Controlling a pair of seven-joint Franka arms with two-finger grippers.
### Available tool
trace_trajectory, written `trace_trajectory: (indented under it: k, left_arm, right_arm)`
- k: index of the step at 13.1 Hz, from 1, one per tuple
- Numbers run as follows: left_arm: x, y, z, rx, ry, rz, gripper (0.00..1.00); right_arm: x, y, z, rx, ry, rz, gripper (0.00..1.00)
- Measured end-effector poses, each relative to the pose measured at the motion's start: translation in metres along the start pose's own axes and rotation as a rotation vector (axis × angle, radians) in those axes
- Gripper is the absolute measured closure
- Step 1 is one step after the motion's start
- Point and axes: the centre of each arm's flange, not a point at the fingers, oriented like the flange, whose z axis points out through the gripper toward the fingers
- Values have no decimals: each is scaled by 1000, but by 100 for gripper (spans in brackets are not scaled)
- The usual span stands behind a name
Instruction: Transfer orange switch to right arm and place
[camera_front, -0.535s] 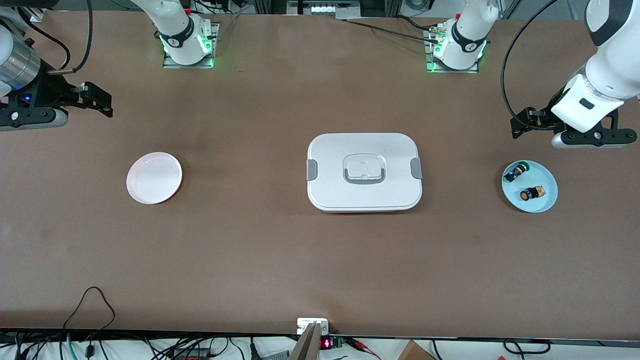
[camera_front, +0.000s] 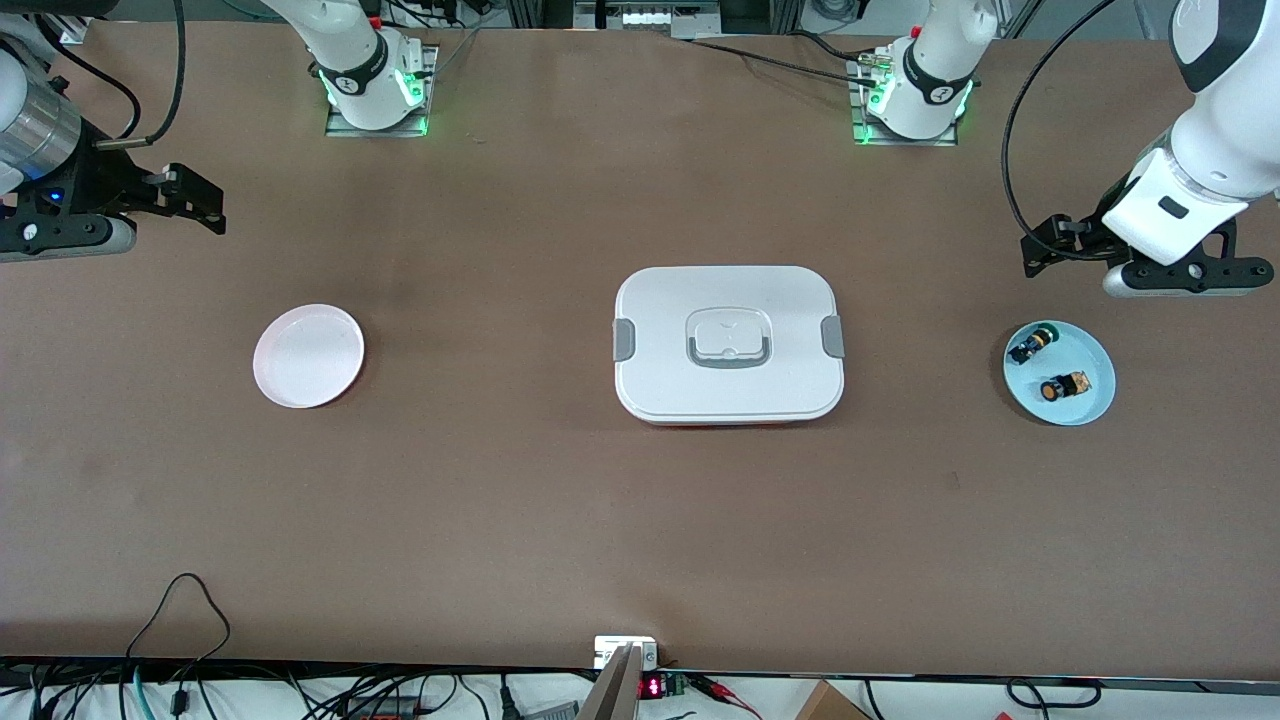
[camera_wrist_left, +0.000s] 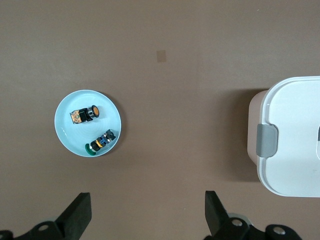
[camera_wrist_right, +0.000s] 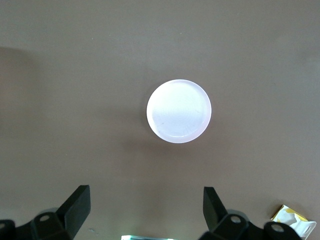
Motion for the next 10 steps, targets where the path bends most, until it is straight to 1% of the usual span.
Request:
trace_trajectory:
  k: [10]
  left_arm:
    - [0,0,0,0,0,0,0]
  right_arm:
    - [4,0,7,0,-13,-1,0]
